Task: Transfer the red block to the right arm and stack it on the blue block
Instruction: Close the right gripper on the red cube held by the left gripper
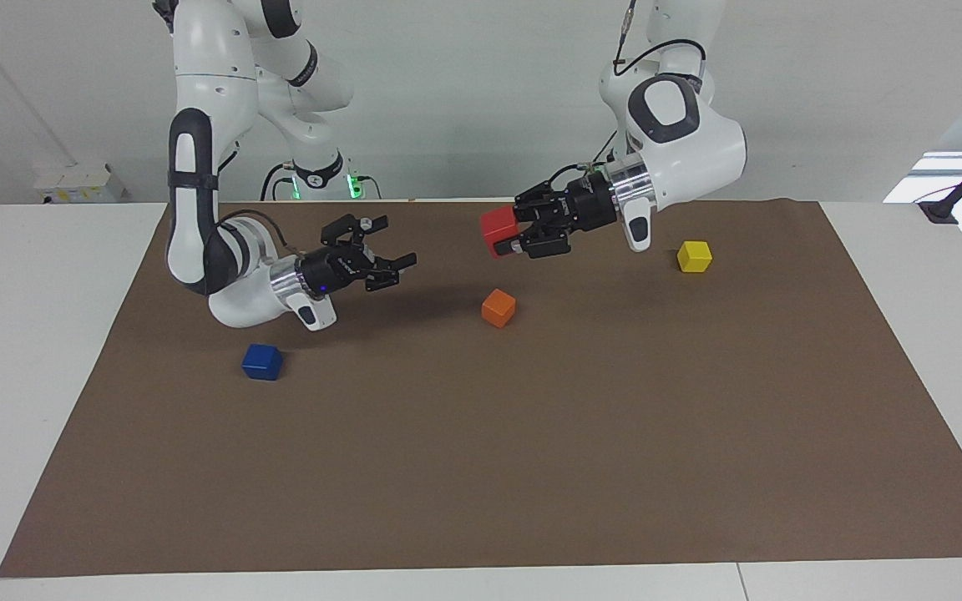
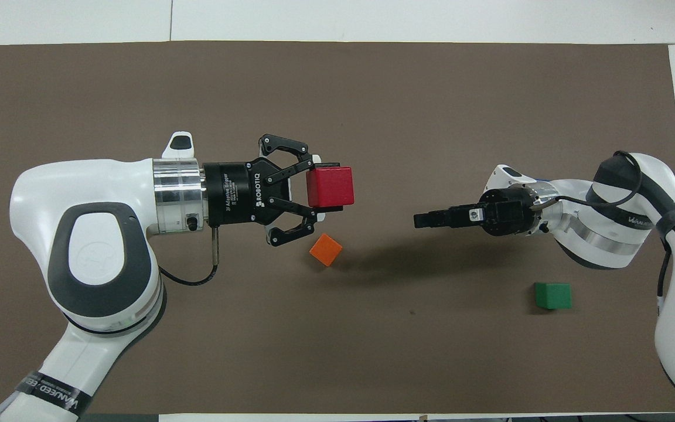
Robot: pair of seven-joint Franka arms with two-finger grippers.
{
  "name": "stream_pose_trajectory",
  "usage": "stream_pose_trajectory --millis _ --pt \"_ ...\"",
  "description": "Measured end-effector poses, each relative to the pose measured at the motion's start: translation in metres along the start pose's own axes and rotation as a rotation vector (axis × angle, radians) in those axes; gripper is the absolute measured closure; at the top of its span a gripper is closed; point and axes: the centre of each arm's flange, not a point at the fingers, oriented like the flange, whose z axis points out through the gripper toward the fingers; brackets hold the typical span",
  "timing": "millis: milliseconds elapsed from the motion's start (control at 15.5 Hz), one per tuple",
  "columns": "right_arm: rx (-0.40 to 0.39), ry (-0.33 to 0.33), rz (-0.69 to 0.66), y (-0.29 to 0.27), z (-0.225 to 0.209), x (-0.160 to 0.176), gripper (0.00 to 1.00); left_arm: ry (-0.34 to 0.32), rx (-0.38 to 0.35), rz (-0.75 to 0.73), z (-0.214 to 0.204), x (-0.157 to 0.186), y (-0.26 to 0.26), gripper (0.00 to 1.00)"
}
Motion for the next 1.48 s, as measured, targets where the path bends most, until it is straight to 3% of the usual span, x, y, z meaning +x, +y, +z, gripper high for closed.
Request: stream_pose_trajectory --millis 451,773,1352,1481 --pt "-0.029 0.013 0.015 0.006 0.004 0.002 0.00 0.003 -0.099 -0.115 0.055 -0.005 -0.033 0.45" --pt "-0.037 0.028 0.020 0.021 0.035 0.005 0.00 0.022 -0.085 -0.139 0.087 -0.001 -0.053 0.45" --pt "-0.041 0.047 0.020 0.027 0.048 0.007 0.00 0.028 -0.085 -0.146 0.089 0.004 -0.053 0.45" --pt "-0.033 0.057 0.015 0.026 0.048 0.009 0.17 0.035 -0.091 -0.151 0.087 0.008 -0.052 0.45"
